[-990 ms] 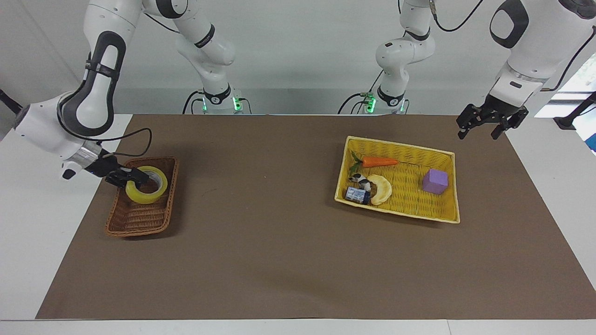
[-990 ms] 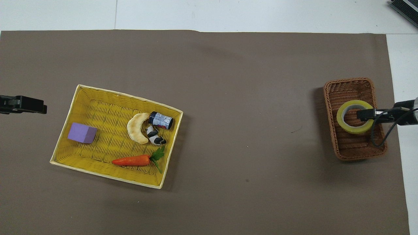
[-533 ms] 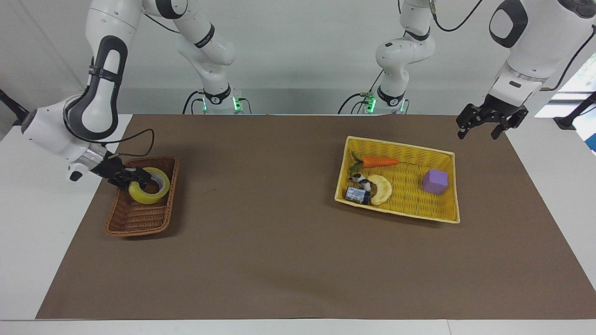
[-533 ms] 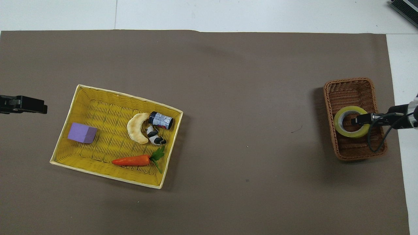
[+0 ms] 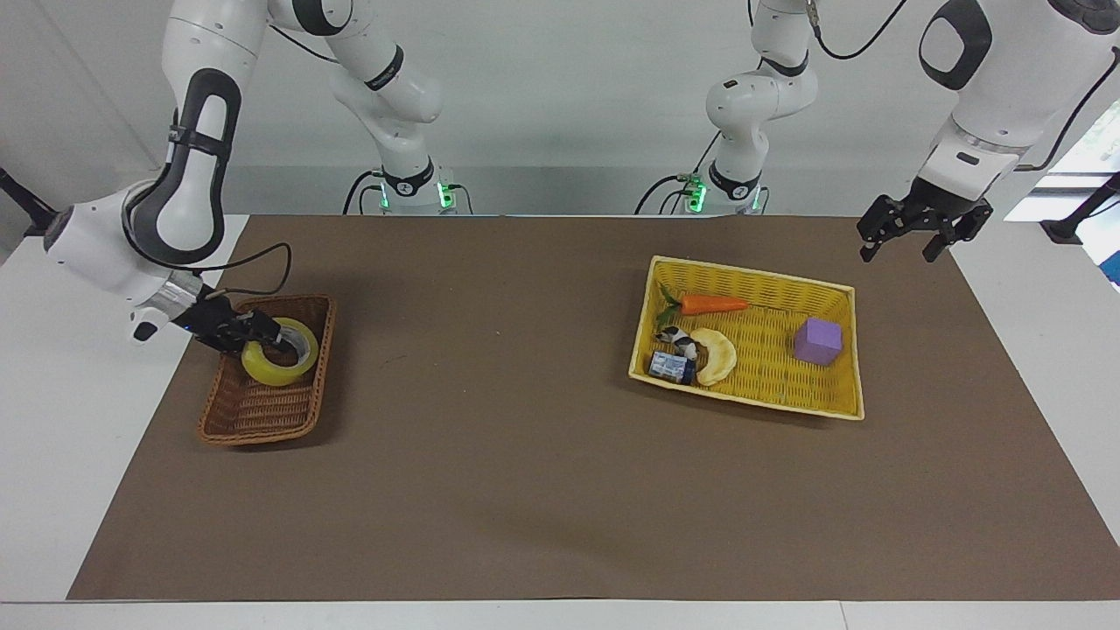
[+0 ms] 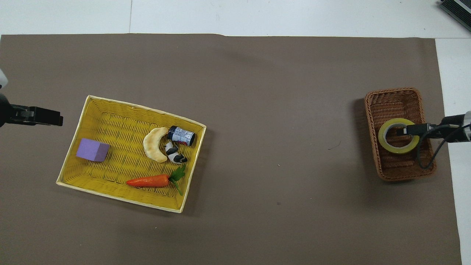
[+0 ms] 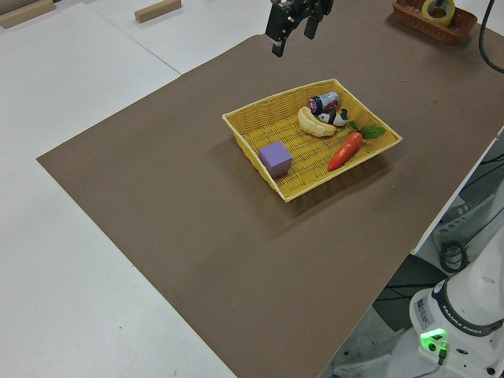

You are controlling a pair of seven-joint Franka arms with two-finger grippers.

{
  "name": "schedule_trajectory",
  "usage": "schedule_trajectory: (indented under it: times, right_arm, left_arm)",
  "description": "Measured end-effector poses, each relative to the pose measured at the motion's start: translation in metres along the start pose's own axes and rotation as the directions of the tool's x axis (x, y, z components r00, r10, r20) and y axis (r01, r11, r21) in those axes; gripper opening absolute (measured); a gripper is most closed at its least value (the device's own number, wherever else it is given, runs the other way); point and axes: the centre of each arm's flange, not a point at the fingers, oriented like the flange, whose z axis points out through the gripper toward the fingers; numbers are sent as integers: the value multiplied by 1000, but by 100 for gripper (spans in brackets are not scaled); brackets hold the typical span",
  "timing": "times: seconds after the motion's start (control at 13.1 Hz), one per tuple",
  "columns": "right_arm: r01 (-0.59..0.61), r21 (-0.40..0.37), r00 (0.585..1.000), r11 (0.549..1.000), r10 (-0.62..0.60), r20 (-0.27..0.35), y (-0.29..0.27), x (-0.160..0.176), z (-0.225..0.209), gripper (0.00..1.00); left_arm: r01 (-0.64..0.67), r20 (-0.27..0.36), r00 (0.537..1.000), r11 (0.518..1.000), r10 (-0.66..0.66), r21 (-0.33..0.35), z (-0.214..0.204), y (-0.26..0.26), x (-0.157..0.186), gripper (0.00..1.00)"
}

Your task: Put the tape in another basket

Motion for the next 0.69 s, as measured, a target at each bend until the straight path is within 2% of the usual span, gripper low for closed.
schedule_trajectory:
  times: [0.15, 0.3, 0.46, 0.69]
  right_arm:
    - [55, -45, 998, 997, -56, -22, -18, 17, -16, 100]
    - [107, -160, 994, 981, -111, -15, -44, 34, -23, 100]
    - [131, -235, 991, 963, -134, 5, -78, 44, -23, 100]
    - [67, -292, 997, 954, -76, -21, -131, 50, -28, 100]
  left_arm:
    - [10, -19, 1000, 1000, -9, 0, -10, -7, -2, 100]
    - [28, -21, 999, 1000, -28, 1, -11, -17, -3, 100]
    - [31, -21, 999, 1000, -31, 1, -11, -19, -3, 100]
    - [35, -22, 999, 999, -35, 1, -12, -21, -4, 100]
